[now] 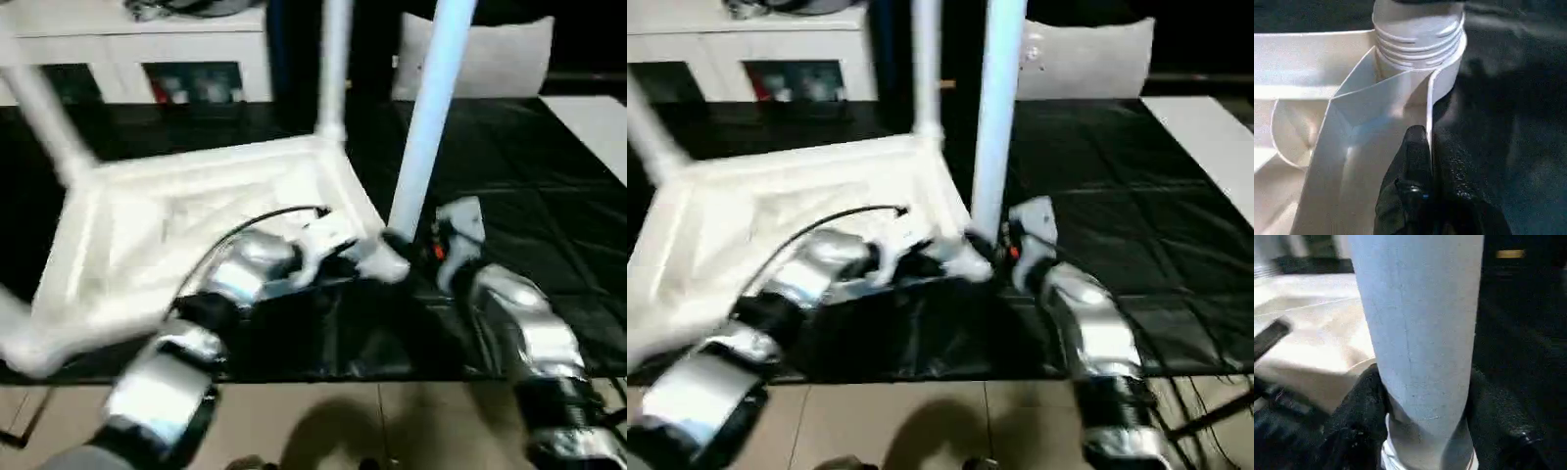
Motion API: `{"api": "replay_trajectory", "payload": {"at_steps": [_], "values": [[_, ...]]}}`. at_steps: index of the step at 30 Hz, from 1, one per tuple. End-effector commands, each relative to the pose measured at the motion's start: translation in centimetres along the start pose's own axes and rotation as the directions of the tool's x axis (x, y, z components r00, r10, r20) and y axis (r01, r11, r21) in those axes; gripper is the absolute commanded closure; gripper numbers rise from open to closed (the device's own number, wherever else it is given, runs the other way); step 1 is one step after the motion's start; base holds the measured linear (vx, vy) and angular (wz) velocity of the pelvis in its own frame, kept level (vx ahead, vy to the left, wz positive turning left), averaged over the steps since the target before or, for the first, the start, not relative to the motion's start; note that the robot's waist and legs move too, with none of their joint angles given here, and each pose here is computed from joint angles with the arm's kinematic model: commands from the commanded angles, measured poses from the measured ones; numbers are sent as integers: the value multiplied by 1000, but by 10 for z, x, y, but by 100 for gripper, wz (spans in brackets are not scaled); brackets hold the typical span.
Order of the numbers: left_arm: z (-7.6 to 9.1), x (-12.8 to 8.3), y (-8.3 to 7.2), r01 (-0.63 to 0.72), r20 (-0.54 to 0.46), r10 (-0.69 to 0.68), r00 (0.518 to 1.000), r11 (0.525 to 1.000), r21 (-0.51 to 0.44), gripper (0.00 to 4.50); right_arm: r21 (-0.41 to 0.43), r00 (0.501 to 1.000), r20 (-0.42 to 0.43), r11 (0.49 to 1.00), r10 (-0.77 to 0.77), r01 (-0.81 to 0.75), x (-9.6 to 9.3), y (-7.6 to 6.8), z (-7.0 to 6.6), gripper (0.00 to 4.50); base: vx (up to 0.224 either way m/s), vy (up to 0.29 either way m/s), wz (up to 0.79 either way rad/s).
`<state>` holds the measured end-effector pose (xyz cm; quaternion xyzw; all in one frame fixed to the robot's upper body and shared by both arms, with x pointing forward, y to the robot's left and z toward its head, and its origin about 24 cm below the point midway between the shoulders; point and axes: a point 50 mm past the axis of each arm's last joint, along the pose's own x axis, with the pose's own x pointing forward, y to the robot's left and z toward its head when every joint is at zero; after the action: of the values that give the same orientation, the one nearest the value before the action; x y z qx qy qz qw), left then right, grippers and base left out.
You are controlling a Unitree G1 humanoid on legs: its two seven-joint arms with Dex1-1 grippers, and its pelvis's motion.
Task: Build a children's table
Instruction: Rotate leg to tighten
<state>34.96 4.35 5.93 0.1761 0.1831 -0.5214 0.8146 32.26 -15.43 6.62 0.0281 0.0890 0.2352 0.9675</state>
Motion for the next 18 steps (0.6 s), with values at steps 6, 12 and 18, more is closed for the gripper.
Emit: {"api": "replay_trajectory", "payload": {"at_steps": [6,12,18], "values": [[47,17,4,-244,137,246,960,969,-34,450,189,983,42,967,-180,169,31,26,0,259,0,0,0],[39,15,4,-213,110,210,971,977,9,450,171,979,101,973,-176,157,24,21,6,161,0,0,0],[21,3,10,-157,81,153,985,987,46,450,58,990,113,996,-79,73,7,4,6,111,0,0,0]]}}
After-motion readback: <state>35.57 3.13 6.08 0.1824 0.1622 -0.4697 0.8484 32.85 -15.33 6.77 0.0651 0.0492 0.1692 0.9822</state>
